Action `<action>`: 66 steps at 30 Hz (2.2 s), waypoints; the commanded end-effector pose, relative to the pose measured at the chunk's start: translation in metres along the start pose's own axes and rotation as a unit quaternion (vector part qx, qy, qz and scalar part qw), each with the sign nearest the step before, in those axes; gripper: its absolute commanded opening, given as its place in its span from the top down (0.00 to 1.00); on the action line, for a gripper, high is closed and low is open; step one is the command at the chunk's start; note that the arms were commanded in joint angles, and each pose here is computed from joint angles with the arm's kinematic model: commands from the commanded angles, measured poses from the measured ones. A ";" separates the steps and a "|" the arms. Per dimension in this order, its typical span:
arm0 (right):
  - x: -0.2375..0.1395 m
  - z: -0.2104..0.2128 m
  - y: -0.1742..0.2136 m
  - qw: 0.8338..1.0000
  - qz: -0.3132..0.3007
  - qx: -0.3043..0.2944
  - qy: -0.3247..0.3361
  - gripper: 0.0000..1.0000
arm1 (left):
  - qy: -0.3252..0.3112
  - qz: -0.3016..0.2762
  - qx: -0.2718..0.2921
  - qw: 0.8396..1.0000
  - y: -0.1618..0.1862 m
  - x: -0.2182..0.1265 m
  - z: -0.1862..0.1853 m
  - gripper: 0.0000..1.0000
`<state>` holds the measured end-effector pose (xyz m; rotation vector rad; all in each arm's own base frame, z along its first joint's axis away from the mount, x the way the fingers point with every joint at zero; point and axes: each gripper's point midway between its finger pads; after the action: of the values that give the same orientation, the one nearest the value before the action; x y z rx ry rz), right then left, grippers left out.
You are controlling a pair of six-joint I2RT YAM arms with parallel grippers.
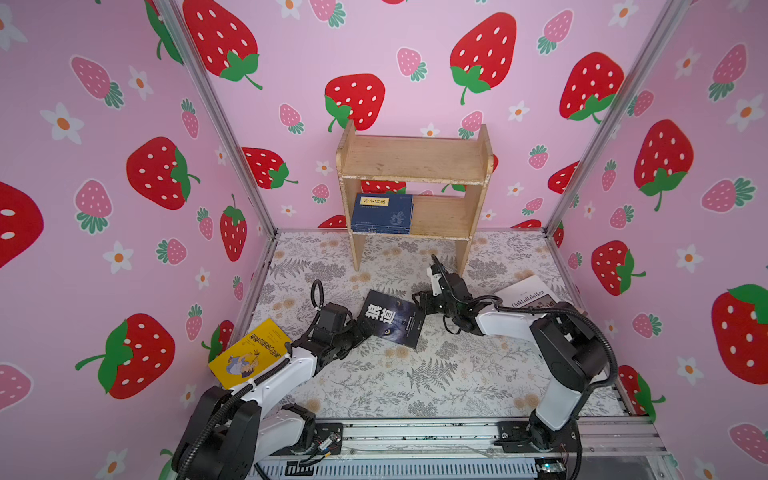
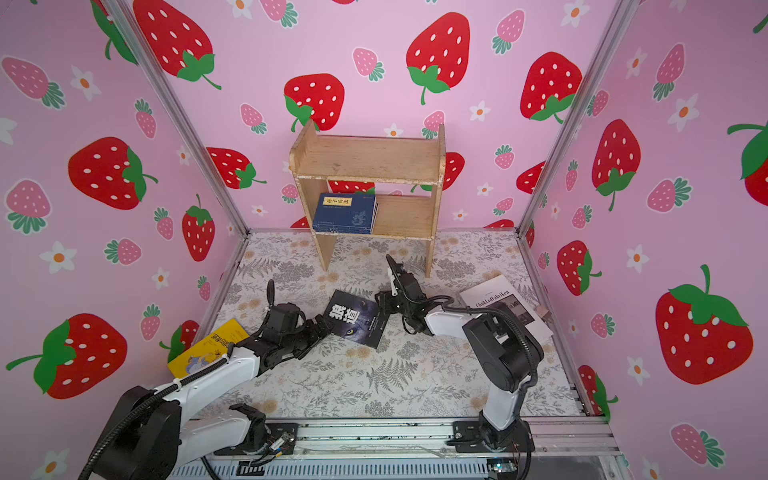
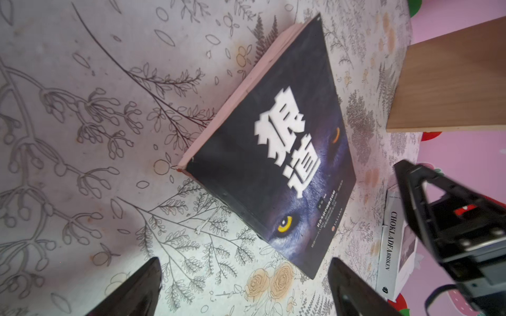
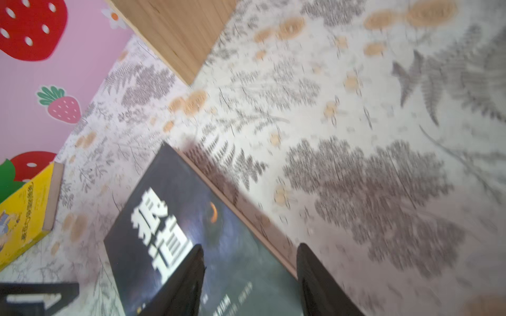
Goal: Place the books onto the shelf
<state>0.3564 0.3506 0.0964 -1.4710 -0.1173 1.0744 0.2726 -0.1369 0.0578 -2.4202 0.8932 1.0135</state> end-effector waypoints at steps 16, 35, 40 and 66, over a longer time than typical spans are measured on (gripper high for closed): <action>0.083 0.022 0.057 0.994 0.093 -0.007 -0.056 0.68 | 0.005 -0.003 -0.073 0.997 -0.002 0.035 0.021 0.05; 0.089 0.077 0.126 0.976 0.175 0.011 -0.131 0.70 | 0.059 -0.048 -0.073 0.994 -0.021 0.026 -0.007 0.31; 0.087 0.082 0.114 0.976 0.164 0.015 -0.140 0.70 | 0.040 -0.071 -0.076 0.994 -0.023 0.017 0.009 0.62; -0.095 0.043 -0.132 0.977 -0.173 0.021 -0.120 0.34 | 0.248 -0.154 0.016 0.956 -0.046 -0.154 -0.141 1.00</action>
<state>0.3401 0.3736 0.2232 -1.1793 -0.4429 1.0810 0.2876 -0.1210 0.1957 -2.7291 0.6858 0.4943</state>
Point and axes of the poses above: each gripper's point midway between its finger pads, its own x axis out along the fingers, its own z axis along the line the jaws close on, y = z × x, and after that the axes turned 14 degrees about -x, right-handed
